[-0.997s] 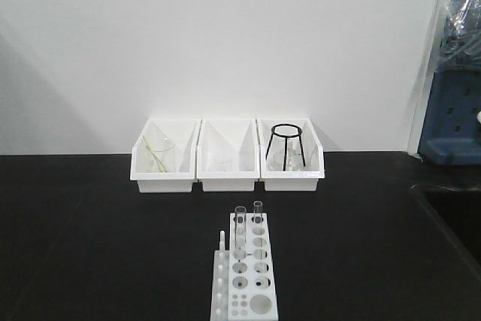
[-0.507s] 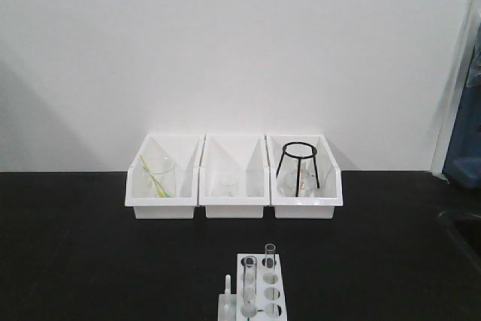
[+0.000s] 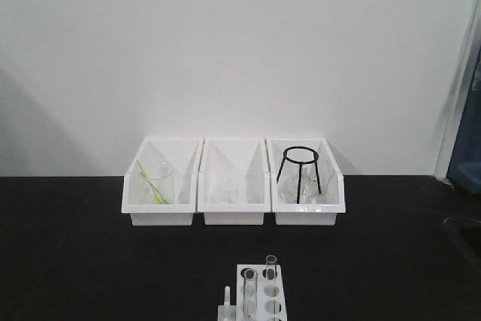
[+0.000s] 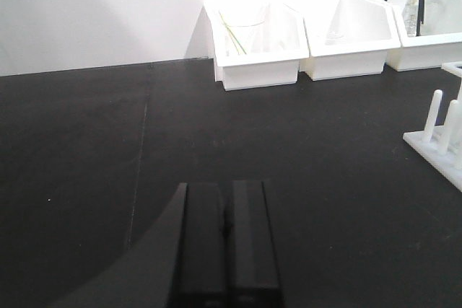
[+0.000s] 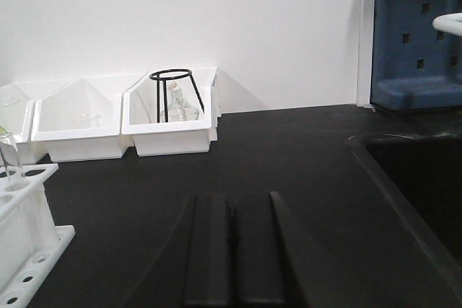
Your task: Flip and reinsert test tube from rack
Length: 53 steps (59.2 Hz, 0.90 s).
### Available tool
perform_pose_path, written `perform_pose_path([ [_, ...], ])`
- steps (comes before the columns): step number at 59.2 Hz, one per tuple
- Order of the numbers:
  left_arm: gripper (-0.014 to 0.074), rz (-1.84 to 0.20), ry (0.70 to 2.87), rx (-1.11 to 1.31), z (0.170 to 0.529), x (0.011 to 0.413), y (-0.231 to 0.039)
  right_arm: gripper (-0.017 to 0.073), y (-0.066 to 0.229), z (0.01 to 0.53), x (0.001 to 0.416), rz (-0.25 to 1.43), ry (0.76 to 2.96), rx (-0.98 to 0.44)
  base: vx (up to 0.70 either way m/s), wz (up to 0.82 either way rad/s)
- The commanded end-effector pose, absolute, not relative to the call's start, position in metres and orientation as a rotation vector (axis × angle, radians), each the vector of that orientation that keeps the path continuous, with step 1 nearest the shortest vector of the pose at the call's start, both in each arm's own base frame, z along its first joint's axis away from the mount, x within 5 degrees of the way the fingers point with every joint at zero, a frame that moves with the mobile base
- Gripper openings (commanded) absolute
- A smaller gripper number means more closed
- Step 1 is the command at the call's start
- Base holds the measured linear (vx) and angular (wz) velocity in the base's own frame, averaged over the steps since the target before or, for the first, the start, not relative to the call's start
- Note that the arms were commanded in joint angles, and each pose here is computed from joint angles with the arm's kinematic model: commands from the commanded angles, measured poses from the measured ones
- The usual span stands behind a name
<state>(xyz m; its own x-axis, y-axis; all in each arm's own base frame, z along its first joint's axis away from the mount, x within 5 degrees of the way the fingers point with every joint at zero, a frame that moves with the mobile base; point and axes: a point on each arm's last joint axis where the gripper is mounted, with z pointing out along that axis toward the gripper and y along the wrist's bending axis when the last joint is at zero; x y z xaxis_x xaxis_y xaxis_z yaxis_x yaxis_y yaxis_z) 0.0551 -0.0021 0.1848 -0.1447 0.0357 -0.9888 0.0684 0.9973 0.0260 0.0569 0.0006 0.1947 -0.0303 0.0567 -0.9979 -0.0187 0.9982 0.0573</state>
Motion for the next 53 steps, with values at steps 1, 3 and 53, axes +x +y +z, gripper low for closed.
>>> perform_pose_path([
  [1, -0.0006, -0.053, 1.626, 0.074, 0.194, 0.055, -0.003, -0.001, 0.002, 0.205, 0.056, 0.058, 1.477, 0.006, 0.0, 0.0],
  [3, -0.0006, -0.053, 1.626, 0.074, 0.194, 0.055, -0.003, -0.001, 0.002, 0.209, 0.055, 0.062, 1.441, -0.001, 0.0, 0.0],
  [53, -0.0006, -0.053, 1.626, 0.074, 0.194, 0.055, -0.003, 0.0008, 0.009, 0.385, 0.184, 0.066, 1.41, -0.043, 0.0, 0.0],
])
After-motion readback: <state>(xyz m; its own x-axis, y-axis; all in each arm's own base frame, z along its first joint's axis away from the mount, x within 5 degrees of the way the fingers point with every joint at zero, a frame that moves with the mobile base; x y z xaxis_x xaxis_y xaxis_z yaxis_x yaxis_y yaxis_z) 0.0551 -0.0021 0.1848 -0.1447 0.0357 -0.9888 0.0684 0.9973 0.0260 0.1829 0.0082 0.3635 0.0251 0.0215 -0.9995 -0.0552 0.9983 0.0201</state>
